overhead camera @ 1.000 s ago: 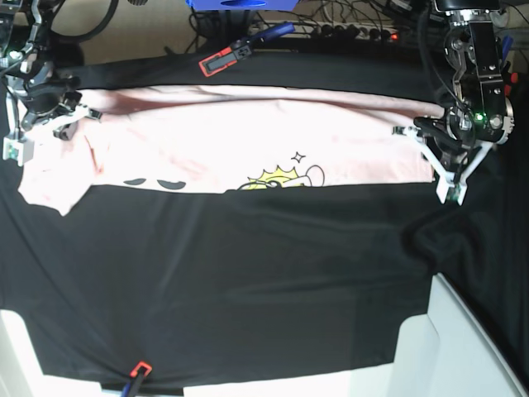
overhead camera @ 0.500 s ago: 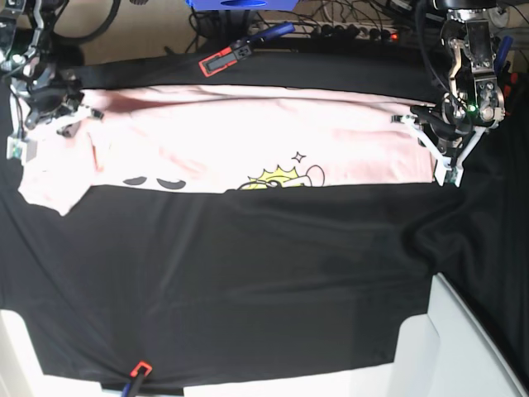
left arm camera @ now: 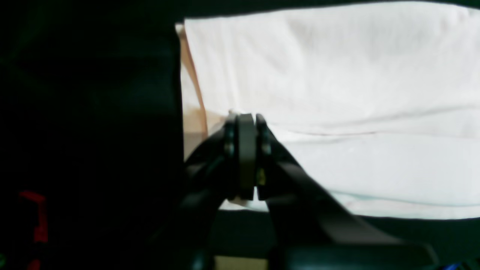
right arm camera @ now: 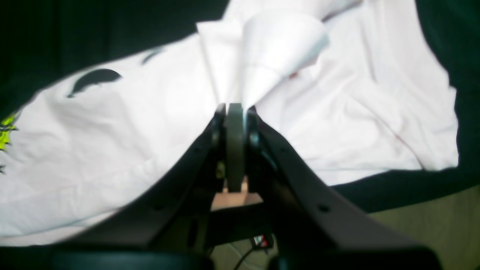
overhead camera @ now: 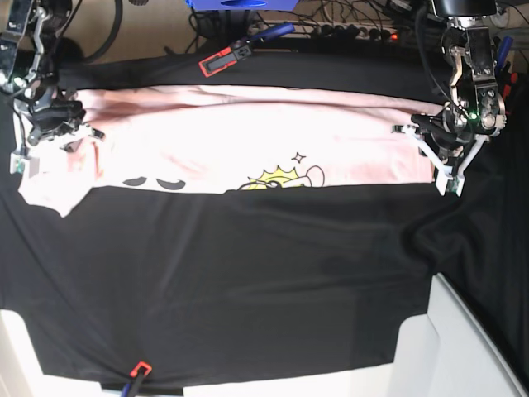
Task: Fold the T-shirt properly
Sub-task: 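Regrasp the shirt strip end with the right gripper, left gripper holding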
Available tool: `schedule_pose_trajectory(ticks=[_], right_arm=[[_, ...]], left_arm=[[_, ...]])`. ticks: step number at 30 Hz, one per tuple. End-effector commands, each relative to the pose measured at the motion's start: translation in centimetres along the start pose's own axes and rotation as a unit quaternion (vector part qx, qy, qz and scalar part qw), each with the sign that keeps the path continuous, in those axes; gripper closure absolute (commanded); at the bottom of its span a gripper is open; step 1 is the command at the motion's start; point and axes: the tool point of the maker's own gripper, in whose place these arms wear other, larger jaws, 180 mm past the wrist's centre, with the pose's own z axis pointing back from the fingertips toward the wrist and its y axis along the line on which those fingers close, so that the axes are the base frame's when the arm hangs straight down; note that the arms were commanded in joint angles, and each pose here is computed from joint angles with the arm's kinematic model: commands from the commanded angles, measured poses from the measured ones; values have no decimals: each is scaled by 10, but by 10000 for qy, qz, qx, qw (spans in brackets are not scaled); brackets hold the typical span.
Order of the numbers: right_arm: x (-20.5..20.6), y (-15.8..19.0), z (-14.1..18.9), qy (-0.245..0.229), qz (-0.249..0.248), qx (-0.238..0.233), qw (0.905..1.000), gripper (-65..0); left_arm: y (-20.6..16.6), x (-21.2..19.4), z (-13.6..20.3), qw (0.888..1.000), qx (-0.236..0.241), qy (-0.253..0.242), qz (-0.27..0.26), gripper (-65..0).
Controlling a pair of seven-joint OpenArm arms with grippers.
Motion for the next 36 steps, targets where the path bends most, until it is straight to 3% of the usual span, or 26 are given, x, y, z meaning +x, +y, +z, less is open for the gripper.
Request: schedule_pose_trajectory(ticks=[1, 4, 7, 10, 16, 21, 25, 28, 33, 36], right_arm=[[20, 2, 2, -309, 70, 33, 9995, 0], [23, 4, 3, -341, 90, 54, 9994, 0], [16, 24, 0, -240, 264, 287, 9990, 0], [10, 41, -1, -149, 399, 481, 9979, 0], [3, 77, 15, -199, 721, 915, 9930, 0], [-16, 77, 18, 141, 744, 929, 9928, 0], [-19, 61, 22, 22, 614, 742, 9954, 0], [-12, 32, 25, -226, 142, 324, 9991, 0], [-3, 10, 28, -388, -59, 52, 9992, 0], [-4, -4, 32, -479, -447, -173, 9977, 0]], left_arm=[[7, 19, 3, 9997, 83, -249, 11, 0], [7, 22, 3, 9996, 84, -273, 19, -52], [7, 26, 4, 9995, 86, -318, 21, -158], [8, 31, 4, 9993, 90, -371, 25, -203], [7, 32, 5, 9992, 87, -394, 19, -208], [6, 34, 6, 9991, 64, -417, 35, -208], [6, 34, 6, 9991, 58, -419, 39, -208], [6, 34, 6, 9991, 58, -419, 39, -208], [6, 33, 5, 9991, 57, -411, 39, -208], [6, 34, 5, 9991, 57, -412, 42, -208]])
